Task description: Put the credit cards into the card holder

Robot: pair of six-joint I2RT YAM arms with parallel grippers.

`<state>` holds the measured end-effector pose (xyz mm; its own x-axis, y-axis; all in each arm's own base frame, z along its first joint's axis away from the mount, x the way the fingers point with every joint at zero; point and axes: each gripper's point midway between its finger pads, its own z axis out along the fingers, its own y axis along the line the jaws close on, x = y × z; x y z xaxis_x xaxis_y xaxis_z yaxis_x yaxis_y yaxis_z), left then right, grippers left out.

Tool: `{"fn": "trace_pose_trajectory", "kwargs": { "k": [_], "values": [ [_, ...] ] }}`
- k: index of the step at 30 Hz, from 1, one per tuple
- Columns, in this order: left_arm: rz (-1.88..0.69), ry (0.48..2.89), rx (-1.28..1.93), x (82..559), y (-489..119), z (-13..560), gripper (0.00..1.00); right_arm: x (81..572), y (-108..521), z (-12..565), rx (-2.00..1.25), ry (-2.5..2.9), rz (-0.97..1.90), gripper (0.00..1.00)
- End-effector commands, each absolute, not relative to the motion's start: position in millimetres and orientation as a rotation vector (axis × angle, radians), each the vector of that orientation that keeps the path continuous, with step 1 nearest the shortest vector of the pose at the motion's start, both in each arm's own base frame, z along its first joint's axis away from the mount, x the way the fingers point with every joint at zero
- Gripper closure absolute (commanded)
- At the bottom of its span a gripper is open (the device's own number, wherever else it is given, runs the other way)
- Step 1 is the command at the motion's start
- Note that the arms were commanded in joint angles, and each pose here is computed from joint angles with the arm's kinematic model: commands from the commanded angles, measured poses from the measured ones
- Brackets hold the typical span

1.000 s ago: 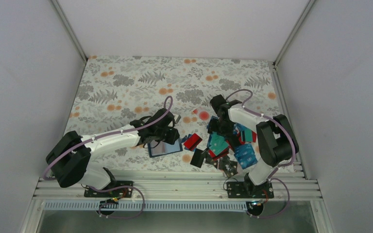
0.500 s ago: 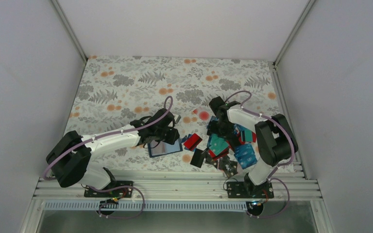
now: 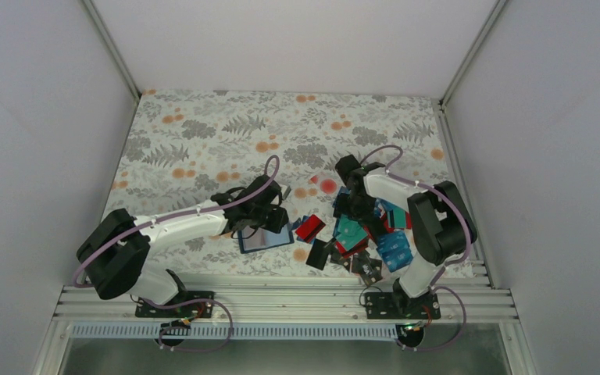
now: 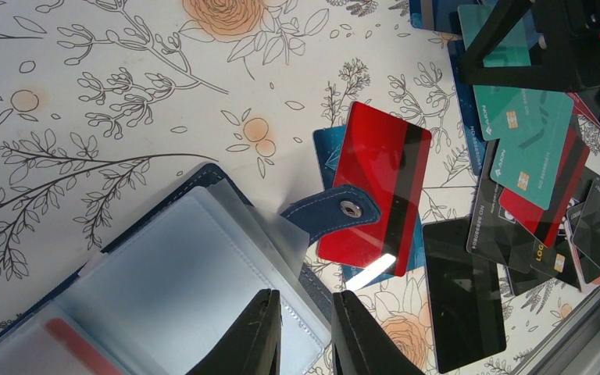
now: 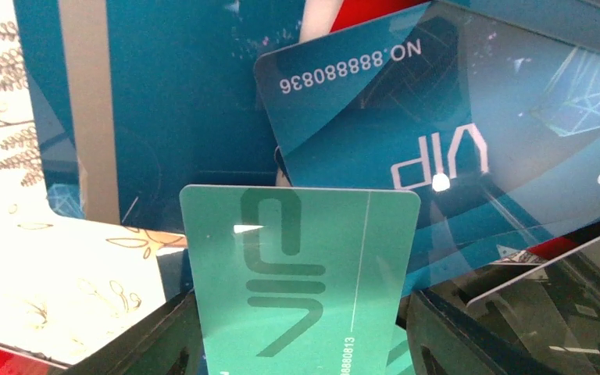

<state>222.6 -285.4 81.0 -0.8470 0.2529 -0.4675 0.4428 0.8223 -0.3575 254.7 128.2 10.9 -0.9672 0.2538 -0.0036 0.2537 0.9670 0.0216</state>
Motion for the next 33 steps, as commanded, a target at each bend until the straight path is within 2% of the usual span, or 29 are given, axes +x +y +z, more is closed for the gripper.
{"fn": "trace_pose_trajectory", "kwargs": {
  "k": [1,5,11,24,33],
  "values": [
    [-0.632,2.595,0.530,224.9,-284.2,78.0,0.82,254.2,126.6,-14.7,0.384,3.130,-0.023,0.35],
    [-0.632,2.595,0.525,224.9,-283.3,78.9,0.82,251.3,124.6,-18.0,0.365,3.141,-0.038,0.46],
    [-0.633,2.598,0.520,225.0,-283.6,79.5,0.83,256.3,132.6,-6.7,0.320,3.124,0.038,0.51],
    [-0.691,2.553,0.456,235.4,-294.9,101.7,0.82,279.6,162.1,63.9,0.215,2.978,0.321,0.49],
    [-1.017,2.447,0.429,234.5,-334.0,131.1,0.80,287.2,192.0,104.0,0.204,2.883,0.605,0.47]
  ]
}}
